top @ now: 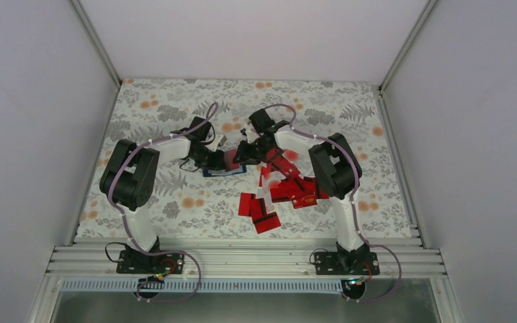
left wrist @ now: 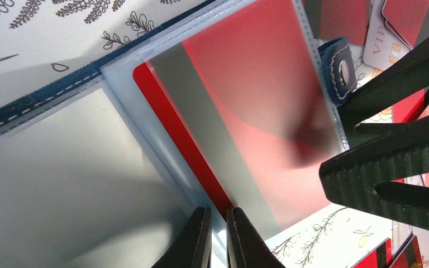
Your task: Put the credit cards into the card holder
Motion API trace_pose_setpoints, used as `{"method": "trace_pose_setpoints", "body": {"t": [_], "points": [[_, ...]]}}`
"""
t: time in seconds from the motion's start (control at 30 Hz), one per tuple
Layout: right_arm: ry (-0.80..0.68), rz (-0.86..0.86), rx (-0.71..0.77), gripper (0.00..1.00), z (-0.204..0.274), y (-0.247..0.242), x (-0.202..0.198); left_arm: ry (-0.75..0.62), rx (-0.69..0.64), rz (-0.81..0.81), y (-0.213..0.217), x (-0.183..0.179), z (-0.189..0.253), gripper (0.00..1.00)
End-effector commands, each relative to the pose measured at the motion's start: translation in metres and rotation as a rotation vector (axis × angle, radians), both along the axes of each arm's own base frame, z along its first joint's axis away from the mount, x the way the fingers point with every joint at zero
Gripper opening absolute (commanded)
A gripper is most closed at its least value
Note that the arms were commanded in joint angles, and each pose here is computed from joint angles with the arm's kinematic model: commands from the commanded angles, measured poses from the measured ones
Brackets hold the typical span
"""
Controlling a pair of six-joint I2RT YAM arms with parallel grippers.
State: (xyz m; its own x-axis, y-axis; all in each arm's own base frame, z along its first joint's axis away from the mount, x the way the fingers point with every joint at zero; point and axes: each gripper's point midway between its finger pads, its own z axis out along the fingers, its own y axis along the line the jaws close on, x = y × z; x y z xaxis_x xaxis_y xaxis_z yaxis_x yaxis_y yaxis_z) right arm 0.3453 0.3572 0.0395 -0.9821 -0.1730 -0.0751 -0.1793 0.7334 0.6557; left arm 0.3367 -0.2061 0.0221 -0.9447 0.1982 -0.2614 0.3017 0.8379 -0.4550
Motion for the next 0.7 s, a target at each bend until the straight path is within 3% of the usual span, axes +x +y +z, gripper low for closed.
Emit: {"method": "trace_pose_setpoints", "body": {"t": [0.0, 0.67], "points": [[-0.046, 0.026, -0.069, 0.30, 0.002, -0.001, -0.002, 0.010, -0.003, -0.019, -0.002, -0.002, -0.007, 0.09], [-0.106, 0.081, -0.107, 0.25, 0.010, 0.016, -0.006, 0.011, -0.004, -0.014, -0.003, 0.001, -0.006, 0.09]]}}
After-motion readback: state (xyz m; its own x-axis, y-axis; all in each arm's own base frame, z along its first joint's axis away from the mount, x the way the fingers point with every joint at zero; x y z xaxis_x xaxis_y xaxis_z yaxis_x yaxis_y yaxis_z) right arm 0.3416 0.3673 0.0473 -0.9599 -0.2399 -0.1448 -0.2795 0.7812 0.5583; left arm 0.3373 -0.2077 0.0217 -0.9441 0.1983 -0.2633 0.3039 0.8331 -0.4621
